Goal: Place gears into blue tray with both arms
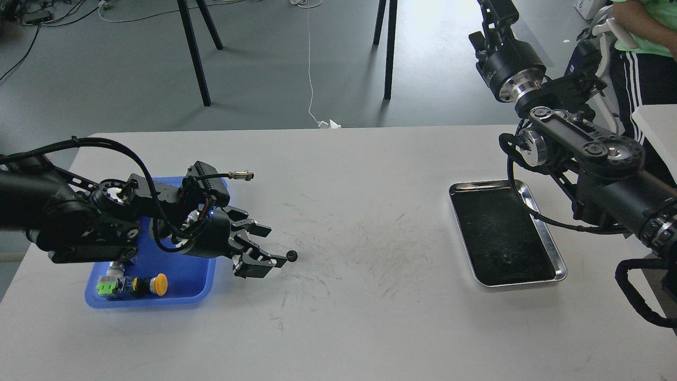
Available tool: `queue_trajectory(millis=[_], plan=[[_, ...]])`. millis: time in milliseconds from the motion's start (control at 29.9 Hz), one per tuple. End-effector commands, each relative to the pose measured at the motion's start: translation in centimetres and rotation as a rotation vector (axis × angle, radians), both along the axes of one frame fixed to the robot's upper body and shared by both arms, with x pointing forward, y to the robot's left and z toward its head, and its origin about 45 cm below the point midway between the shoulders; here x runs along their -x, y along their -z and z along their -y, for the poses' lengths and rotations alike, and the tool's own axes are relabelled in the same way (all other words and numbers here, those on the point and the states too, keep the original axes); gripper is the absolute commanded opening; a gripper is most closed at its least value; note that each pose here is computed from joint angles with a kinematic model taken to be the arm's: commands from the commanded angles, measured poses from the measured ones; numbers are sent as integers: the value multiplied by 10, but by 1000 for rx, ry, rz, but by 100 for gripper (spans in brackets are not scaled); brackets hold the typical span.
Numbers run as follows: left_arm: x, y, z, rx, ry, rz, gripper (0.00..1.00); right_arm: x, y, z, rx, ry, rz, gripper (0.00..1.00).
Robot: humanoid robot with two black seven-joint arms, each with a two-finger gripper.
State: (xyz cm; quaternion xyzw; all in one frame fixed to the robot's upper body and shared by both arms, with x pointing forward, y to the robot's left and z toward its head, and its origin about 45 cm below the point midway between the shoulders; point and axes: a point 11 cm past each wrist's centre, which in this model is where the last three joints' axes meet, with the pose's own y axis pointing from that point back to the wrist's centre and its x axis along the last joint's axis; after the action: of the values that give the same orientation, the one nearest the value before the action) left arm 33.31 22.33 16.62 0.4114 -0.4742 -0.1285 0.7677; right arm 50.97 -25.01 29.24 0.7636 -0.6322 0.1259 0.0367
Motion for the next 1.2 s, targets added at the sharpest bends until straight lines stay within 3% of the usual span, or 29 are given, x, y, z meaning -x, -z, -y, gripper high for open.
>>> queue_trajectory(millis=[0,401,702,1170], plan=[[-9,2,-7,-21,-19,22,57,1,3,3,-6,8,-7,96],[-5,19,-1,-33,-8,-3,56,2,8,3,-7,7,-15,96],[-2,23,3,-41,2,-16,72,3,9,3,-3,4,-18,96],[0,40,18,-45,32,-21,72,3,8,4,-3,3,-17,96]])
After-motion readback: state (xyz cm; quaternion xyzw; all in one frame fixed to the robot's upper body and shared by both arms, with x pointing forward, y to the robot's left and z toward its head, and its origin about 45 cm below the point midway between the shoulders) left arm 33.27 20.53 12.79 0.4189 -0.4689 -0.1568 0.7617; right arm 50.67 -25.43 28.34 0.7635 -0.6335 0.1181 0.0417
